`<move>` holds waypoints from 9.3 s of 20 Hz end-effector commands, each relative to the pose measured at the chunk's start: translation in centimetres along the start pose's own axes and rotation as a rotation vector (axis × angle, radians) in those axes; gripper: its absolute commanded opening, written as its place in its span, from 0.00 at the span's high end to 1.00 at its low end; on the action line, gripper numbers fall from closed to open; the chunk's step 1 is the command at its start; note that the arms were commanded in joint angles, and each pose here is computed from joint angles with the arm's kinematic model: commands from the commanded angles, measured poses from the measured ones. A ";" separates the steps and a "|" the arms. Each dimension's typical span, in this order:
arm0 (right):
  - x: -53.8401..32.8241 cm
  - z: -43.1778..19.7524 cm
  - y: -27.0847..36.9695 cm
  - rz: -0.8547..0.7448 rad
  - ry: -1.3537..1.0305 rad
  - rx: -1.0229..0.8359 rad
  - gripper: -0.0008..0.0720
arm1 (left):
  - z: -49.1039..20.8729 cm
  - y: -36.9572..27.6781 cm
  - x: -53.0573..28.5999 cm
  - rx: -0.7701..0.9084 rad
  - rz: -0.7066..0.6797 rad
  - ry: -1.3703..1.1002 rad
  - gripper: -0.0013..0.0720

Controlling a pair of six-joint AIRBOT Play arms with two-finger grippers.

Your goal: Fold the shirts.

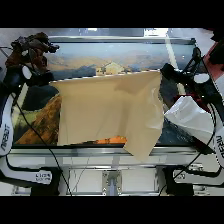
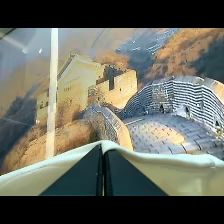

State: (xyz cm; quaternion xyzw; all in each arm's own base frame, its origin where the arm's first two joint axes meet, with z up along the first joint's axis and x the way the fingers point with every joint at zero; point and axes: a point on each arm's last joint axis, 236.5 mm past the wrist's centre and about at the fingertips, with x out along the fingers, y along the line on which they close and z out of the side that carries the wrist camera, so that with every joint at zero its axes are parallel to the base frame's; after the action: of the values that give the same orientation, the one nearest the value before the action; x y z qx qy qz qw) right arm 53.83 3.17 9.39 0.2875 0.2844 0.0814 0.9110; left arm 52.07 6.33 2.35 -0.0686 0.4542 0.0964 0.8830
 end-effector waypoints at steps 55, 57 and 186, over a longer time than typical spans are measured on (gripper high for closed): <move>-17.1 -34.6 -9.9 -0.286 0.842 0.420 0.28 | -9.9 -3.7 -13.2 0.050 -0.146 0.048 0.53; -16.0 -34.1 -8.8 -0.227 0.794 0.451 0.35 | -9.9 -3.8 -13.2 0.048 -0.149 0.048 0.53; -8.1 -7.7 12.3 0.152 0.662 -0.297 0.96 | -25.2 -40.5 -0.6 0.478 -0.676 0.359 0.97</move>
State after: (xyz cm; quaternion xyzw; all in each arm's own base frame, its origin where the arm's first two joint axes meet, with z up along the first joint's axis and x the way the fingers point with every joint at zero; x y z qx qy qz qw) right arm 43.66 13.48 12.66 0.1664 0.5284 0.2899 0.7804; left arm 43.18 -35.44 -8.65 -0.0432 0.5568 -0.3016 0.7727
